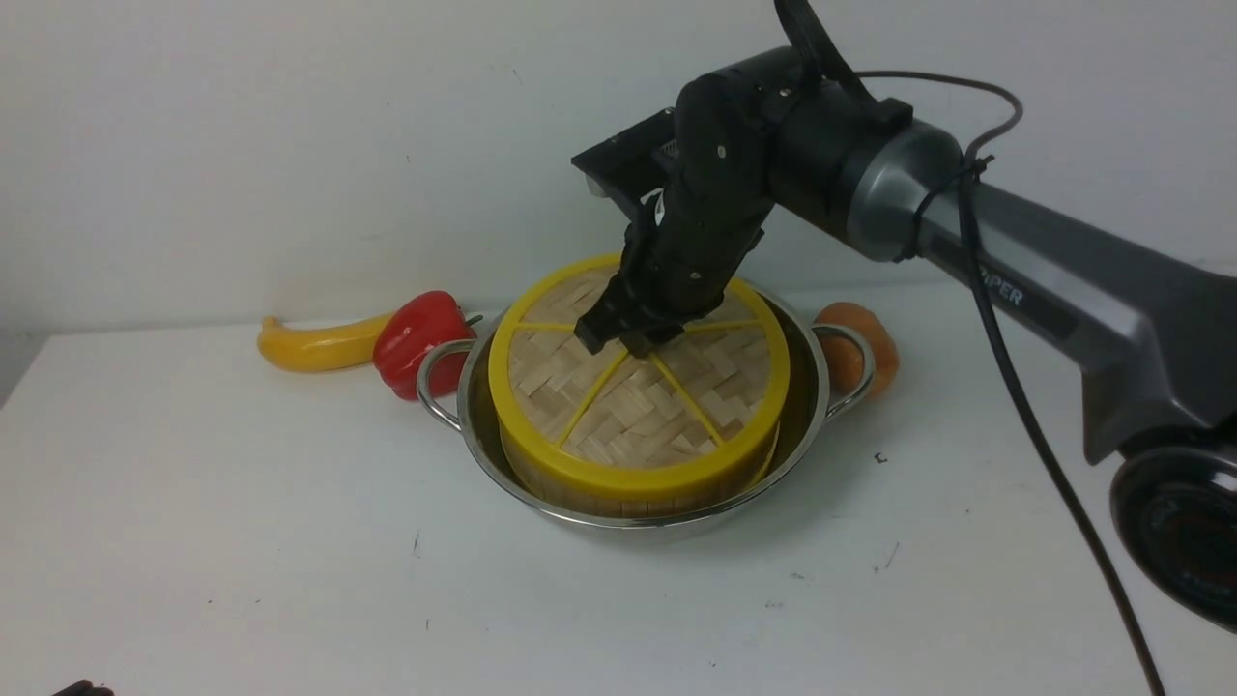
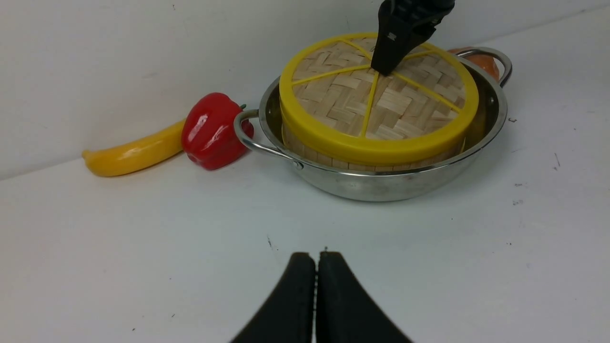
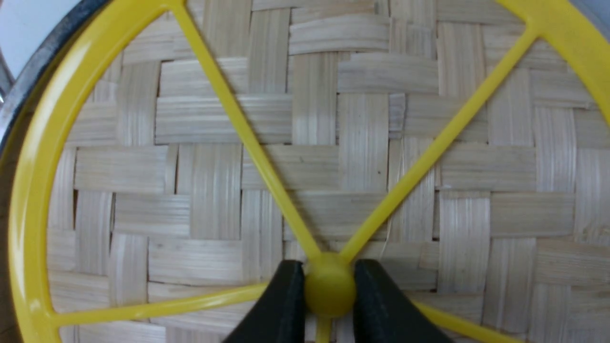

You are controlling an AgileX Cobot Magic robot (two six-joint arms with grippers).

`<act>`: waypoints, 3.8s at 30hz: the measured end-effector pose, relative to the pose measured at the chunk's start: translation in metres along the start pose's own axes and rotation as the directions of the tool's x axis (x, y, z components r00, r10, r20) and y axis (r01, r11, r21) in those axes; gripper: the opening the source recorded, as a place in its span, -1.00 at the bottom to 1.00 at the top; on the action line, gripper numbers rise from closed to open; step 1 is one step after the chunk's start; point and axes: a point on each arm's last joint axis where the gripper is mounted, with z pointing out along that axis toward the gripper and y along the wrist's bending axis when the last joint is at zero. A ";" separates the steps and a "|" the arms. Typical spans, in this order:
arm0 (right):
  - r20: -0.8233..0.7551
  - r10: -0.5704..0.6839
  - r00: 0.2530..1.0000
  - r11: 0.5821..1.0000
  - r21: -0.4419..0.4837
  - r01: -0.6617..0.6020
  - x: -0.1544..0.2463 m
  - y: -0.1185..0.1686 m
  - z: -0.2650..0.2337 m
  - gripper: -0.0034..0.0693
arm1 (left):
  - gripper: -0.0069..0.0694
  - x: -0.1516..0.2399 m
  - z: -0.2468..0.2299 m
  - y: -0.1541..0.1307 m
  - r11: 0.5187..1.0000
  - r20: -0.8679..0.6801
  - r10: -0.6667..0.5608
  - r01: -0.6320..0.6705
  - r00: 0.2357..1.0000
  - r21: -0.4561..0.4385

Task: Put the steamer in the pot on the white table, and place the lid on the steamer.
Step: 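Place the bamboo steamer lid onto the steamer basket in the pot with the right gripper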

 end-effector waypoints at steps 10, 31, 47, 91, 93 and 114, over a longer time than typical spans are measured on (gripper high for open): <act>0.021 0.008 1.000 1.000 0.007 -0.008 -0.002 -0.003 -0.009 -0.51 | -0.82 0.000 0.000 0.000 1.000 0.000 0.000 0.000 1.000 0.000; -0.001 0.046 0.999 0.999 -0.025 -0.046 0.000 -0.008 -0.011 -0.51 | -0.82 0.000 0.000 0.000 1.000 0.001 0.000 0.000 1.000 0.000; 0.020 0.039 0.999 0.998 -0.049 -0.038 -0.001 -0.006 0.000 -0.51 | -0.82 0.000 0.000 0.000 1.000 0.002 0.000 0.000 1.000 0.000; 0.071 0.037 0.997 0.999 -0.027 -0.035 -0.004 -0.017 0.001 0.08 | -0.82 0.000 0.000 0.000 1.000 0.002 0.000 0.000 1.000 0.000; 0.069 0.034 0.997 0.999 -0.022 -0.032 -0.004 -0.017 0.001 0.13 | -0.82 0.000 0.000 0.000 1.000 0.002 0.000 0.000 1.000 0.000; 0.479 0.044 0.877 0.983 0.136 -0.124 0.135 -0.021 -0.352 -0.86 | -0.82 -0.026 0.014 0.008 0.997 0.267 0.030 -0.011 0.963 -0.074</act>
